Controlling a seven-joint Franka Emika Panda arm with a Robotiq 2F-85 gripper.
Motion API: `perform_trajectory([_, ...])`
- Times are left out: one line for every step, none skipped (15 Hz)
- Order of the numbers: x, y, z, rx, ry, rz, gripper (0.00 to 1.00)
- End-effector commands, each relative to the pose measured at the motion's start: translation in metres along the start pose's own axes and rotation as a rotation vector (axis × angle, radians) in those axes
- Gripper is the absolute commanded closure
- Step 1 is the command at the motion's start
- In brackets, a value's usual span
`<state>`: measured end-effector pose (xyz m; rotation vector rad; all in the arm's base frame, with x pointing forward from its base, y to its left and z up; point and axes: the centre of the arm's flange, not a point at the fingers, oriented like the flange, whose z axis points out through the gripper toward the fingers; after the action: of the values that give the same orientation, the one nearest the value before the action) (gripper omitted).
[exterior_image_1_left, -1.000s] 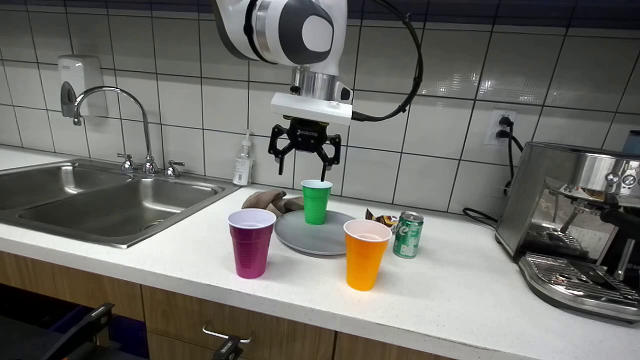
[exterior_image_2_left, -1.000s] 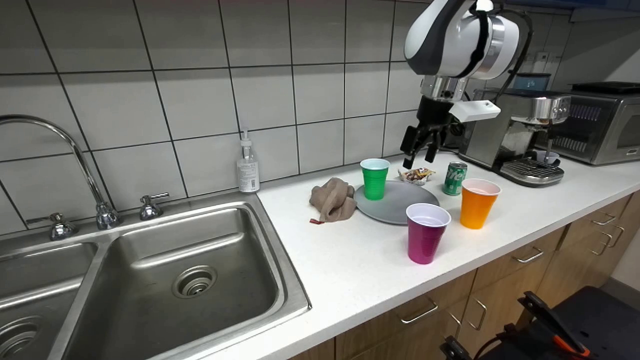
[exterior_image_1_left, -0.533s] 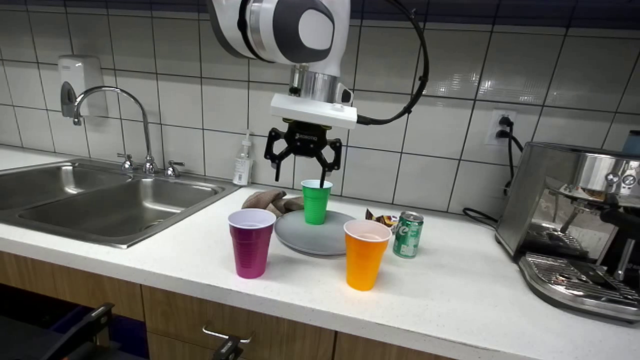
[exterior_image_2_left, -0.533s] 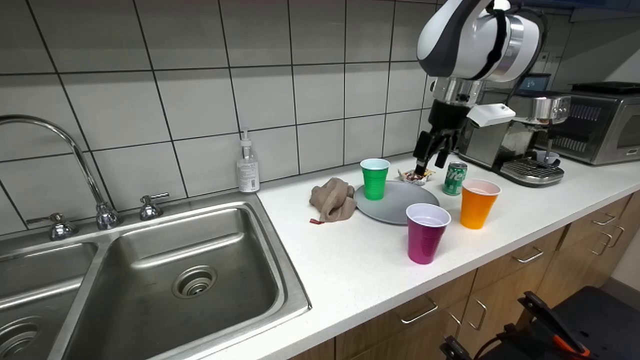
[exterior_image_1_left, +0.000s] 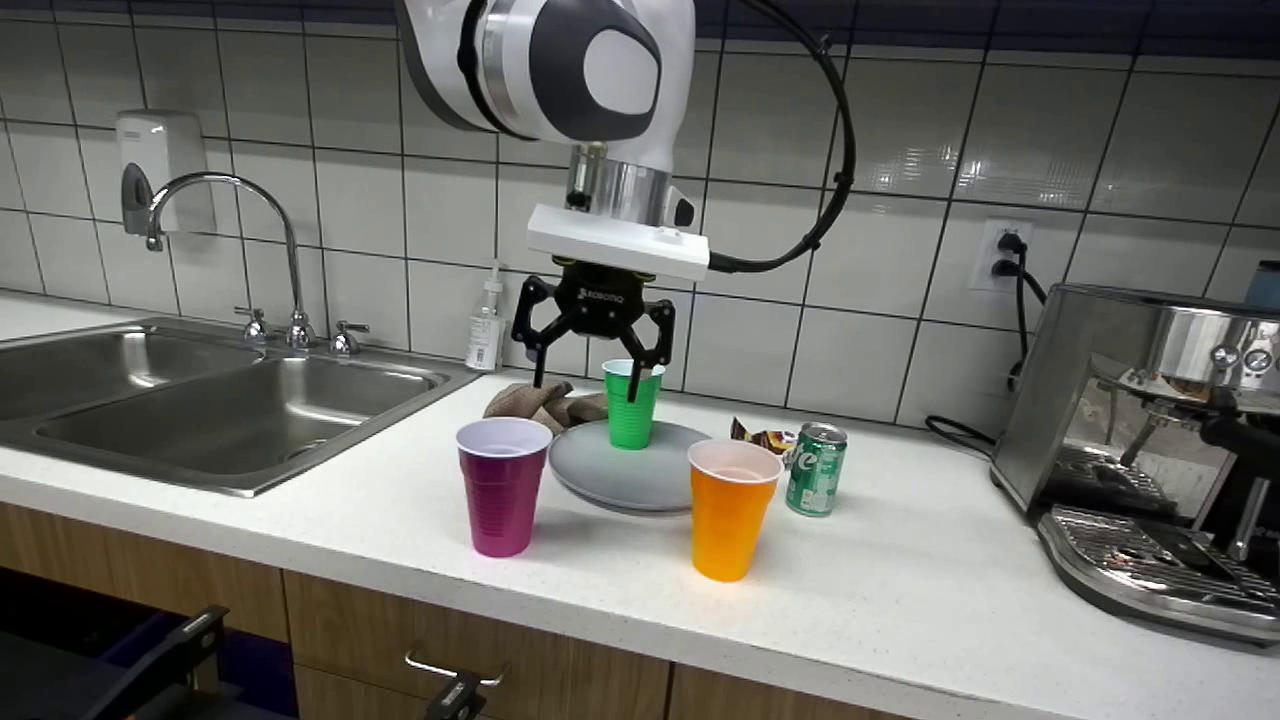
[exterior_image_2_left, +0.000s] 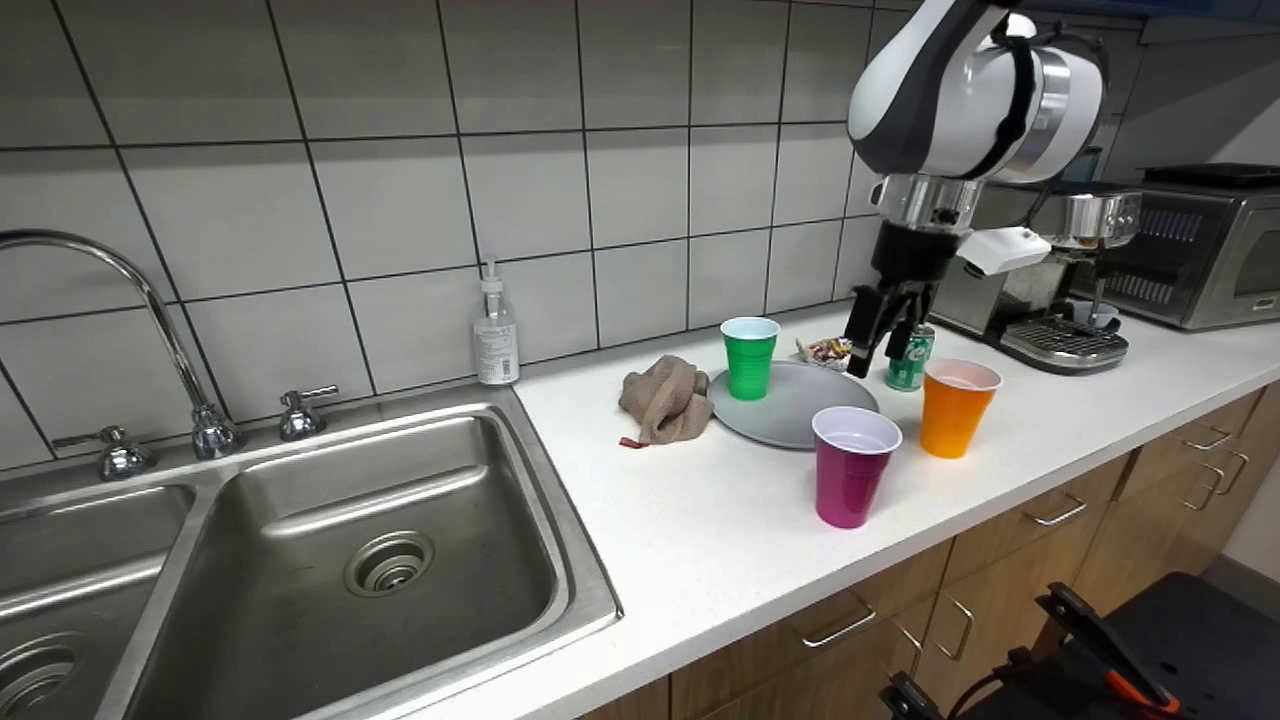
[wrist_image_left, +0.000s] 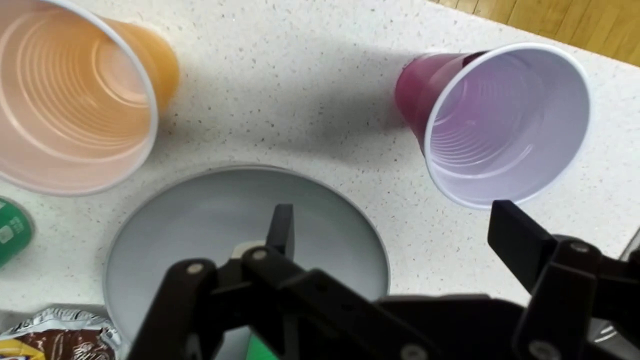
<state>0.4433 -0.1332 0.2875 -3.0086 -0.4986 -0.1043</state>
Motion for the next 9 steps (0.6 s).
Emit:
perform_trajectory([-0.013,-0.008,-0.001,-0.014,-0.002,-0.031,0.00])
perform_trajectory([-0.014,-0.009,0.001,-0.012,-0.007,-0.032,0.00])
perform_trajectory([-0.015,-0.010,0.004,-0.014,-0.010,-0.033,0.00])
perform_trajectory([-0.015,-0.011,0.005,-0.014,-0.013,-0.033,0.00])
perform_trajectory([-0.015,-0.012,0.007,-0.016,-0.014,-0.035,0.00])
perform_trajectory([-0.016,-0.013,0.008,-0.019,-0.015,-0.037,0.00])
perform_trajectory([-0.016,-0.014,0.010,-0.020,-0.018,-0.039,0.00])
perform_trajectory([-0.017,-0.015,0.012,-0.024,-0.019,-0.044,0.00])
perform_trajectory([-0.017,-0.016,0.013,-0.028,-0.020,-0.048,0.00])
